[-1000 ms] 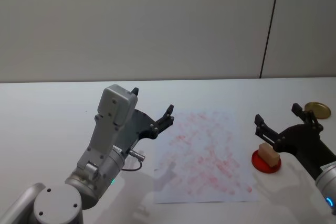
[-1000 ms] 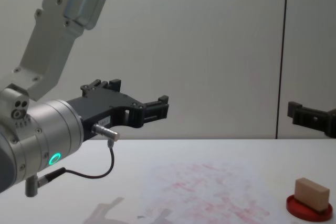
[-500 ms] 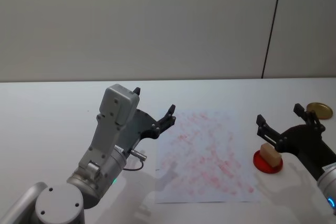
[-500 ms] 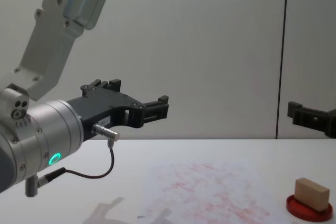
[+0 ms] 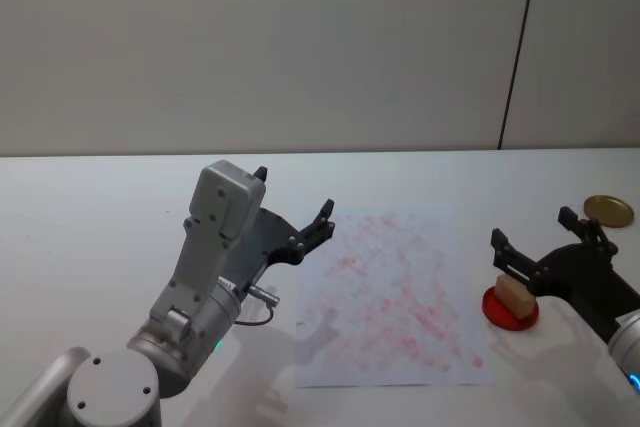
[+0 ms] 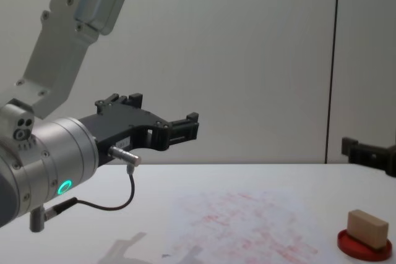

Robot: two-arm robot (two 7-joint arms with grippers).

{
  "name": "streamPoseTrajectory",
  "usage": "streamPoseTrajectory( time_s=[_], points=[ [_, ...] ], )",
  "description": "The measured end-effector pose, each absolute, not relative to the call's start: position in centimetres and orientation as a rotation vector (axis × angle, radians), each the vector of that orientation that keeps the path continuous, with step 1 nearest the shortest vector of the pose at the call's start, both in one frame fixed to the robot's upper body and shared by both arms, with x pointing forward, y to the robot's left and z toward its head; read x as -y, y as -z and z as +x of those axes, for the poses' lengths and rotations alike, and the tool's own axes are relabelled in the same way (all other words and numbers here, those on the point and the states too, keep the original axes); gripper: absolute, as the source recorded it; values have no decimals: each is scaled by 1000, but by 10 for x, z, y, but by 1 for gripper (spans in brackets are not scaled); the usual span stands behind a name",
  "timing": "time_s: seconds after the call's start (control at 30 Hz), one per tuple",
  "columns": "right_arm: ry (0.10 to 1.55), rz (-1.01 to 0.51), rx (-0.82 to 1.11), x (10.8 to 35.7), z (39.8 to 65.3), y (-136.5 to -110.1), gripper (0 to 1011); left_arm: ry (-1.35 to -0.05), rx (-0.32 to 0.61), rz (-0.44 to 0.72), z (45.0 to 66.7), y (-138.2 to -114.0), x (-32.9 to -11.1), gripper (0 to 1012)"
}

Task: Use the one hand to pick up the stamp and affix it onto the A4 paper.

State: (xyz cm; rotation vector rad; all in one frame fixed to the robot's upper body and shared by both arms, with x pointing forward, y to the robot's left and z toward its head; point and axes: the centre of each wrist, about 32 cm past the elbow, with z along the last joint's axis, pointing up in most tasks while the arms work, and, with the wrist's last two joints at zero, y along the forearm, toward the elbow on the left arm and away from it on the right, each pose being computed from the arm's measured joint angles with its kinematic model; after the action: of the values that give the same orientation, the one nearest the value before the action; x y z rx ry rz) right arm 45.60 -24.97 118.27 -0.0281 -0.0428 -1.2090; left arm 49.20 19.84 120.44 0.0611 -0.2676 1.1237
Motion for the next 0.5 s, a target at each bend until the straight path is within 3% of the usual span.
streamPoseTrajectory(
  time_s=[0.5],
  points=[
    [1167, -123, -18, 262, 464, -1168, 1001, -1124, 268, 61, 492, -1204, -198, 993]
  ],
)
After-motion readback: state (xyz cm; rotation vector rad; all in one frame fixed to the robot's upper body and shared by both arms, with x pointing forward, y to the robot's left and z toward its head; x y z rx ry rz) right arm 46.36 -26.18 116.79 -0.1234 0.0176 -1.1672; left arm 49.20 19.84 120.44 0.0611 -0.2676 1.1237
